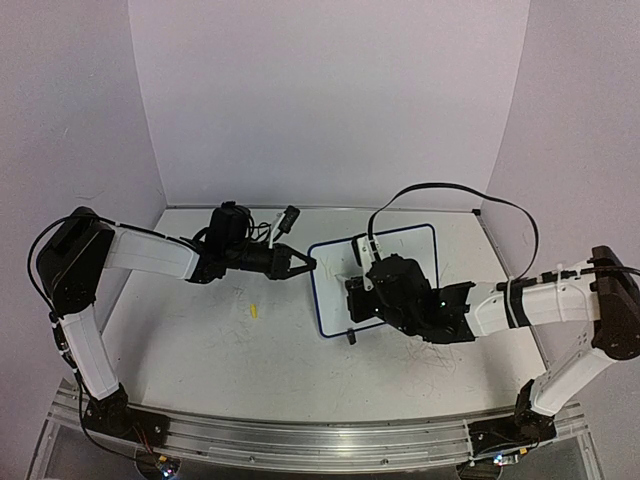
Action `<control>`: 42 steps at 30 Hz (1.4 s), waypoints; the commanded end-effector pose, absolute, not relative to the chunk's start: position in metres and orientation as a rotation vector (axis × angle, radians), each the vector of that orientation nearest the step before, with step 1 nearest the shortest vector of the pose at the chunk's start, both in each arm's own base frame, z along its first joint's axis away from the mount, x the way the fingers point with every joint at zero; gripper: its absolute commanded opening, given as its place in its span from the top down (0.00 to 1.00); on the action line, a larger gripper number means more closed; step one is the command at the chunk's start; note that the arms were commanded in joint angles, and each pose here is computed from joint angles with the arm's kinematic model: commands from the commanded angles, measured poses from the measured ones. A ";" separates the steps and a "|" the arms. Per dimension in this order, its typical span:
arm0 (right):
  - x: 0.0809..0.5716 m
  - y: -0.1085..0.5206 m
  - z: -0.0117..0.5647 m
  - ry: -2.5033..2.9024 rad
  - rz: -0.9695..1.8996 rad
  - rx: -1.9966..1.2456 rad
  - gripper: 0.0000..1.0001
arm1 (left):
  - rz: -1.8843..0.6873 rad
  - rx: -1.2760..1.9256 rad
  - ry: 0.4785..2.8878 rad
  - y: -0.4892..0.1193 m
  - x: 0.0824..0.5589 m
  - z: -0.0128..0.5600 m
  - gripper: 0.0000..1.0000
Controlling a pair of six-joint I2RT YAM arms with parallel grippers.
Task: Write a sentence on the whiteboard
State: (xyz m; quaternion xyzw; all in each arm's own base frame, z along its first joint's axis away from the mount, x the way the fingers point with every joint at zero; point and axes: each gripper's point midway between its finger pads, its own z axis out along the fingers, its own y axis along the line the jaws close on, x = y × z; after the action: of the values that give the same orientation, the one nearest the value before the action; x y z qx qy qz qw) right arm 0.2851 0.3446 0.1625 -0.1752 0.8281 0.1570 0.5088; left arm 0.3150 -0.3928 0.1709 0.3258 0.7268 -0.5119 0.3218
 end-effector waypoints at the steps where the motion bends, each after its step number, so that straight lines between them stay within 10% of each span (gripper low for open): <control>1: 0.291 0.332 0.177 1.965 0.341 -0.361 1.00 | -1.375 0.914 1.902 -0.398 0.302 0.174 1.00; 42: 0.292 0.345 0.198 1.922 0.426 -0.377 1.00 | -1.371 0.914 1.898 -0.397 0.302 0.175 1.00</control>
State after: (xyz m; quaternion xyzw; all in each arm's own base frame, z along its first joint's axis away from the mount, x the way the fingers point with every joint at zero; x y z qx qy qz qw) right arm 0.2944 0.3549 0.1782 -0.1777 0.8182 0.1623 0.5222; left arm 0.3153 -0.3927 0.1707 0.3250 0.7275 -0.5114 0.3219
